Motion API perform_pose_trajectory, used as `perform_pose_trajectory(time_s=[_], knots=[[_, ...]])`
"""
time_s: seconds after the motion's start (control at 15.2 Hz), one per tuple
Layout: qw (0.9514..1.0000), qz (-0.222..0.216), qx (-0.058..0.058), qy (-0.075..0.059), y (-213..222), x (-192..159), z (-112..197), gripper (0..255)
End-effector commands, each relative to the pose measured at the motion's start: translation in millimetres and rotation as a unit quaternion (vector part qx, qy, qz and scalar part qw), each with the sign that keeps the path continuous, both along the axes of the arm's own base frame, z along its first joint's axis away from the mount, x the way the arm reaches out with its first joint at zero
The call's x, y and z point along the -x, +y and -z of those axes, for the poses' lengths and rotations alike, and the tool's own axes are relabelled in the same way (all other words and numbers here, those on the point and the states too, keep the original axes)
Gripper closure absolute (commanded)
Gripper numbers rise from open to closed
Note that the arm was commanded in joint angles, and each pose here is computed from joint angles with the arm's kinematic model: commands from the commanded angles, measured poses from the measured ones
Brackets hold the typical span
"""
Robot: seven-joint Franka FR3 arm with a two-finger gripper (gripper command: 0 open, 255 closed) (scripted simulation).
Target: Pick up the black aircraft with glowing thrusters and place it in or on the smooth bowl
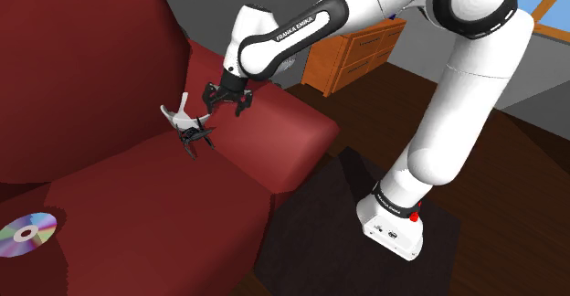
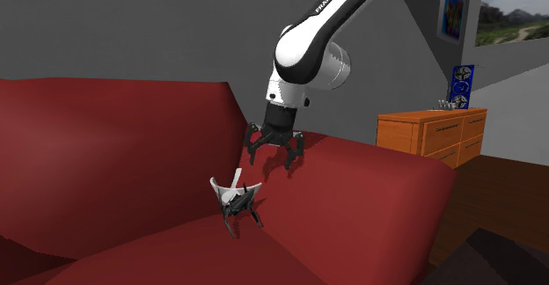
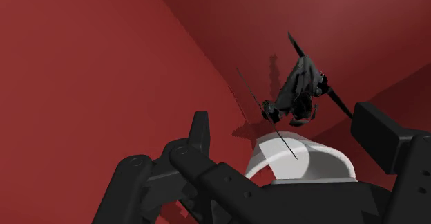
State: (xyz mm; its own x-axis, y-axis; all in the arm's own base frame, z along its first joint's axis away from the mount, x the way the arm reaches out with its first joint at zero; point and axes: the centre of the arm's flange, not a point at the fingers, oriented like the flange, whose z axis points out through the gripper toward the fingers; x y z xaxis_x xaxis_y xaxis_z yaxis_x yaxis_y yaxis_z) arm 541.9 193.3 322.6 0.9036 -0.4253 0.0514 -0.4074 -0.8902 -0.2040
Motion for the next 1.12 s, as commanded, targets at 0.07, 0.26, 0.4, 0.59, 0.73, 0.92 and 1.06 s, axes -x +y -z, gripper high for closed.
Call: perform_pose_trajectory(time_s=[0.07,0.26,0.4,0.59,0.73,0.92,1.06], knots=[[0.9998,0.019,-0.009,0.001,10.0,-23.9,27.4,0],[0.9991,0.038,-0.018,0.003,23.3,-48.2,54.7,0],[0.9988,0.045,-0.021,0.004,28.7,-58.2,65.8,0],[0.9988,0.045,-0.021,0.004,31.7,-60.4,81.2,0],[0.9988,0.045,-0.021,0.004,33.7,-61.9,91.4,0],[0.9988,0.045,-0.021,0.004,36.3,-63.8,104.7,0],[0.9988,0.045,-0.021,0.004,36.3,-63.8,104.6,0]])
